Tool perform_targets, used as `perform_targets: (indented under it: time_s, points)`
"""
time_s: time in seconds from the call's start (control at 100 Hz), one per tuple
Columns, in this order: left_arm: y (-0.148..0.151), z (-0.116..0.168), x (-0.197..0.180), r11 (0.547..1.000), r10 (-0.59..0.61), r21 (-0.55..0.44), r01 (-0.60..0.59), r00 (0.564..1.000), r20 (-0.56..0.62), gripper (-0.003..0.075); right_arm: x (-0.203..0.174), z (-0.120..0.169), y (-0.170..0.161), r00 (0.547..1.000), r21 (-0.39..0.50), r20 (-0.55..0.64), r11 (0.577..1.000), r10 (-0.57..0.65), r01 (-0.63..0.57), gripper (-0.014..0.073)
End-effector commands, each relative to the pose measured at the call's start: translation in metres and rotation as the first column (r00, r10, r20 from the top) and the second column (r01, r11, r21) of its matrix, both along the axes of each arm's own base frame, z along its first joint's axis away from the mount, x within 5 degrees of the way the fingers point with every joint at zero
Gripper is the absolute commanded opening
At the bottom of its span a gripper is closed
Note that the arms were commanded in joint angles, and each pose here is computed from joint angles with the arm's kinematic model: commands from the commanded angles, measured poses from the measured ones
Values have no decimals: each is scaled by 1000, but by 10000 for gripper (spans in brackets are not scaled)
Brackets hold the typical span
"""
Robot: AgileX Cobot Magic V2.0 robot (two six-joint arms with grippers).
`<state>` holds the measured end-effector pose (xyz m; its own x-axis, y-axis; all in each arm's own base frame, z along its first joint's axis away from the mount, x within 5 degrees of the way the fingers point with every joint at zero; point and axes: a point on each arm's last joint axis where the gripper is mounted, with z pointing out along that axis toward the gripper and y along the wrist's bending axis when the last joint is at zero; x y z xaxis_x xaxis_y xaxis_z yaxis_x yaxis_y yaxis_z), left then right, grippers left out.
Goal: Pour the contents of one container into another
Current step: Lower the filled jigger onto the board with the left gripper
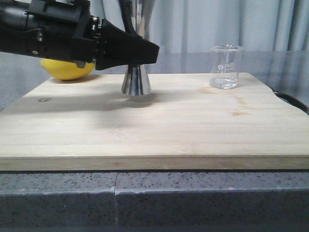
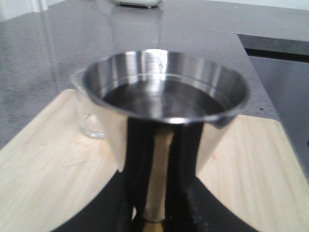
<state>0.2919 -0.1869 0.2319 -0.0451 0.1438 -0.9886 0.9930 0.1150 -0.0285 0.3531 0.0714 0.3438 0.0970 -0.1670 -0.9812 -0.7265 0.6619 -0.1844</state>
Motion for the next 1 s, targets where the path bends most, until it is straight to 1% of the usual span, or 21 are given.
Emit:
perform_targets:
  time_s: [0.0,0.11,0.28,0.53,0.99]
  points:
    - [6,33,0,988,-12,-155,21,998,56,-19,-11,32,1,996,62,88,998,16,-21,612]
    - [9,32,2,988,-4,-152,16,997,80,-19,-11,32,1,996,62,88,998,14,-19,612]
    - [8,31,2,988,-4,-151,16,997,80,-19,-11,32,1,996,62,88,998,14,-19,612]
    - [7,16,8,989,-9,-147,15,999,36,-19,-11,32,1,996,62,88,998,14,-19,610]
    - [6,16,8,988,-4,-152,9,999,32,-18,-10,30,0,997,59,82,998,-1,-4,610]
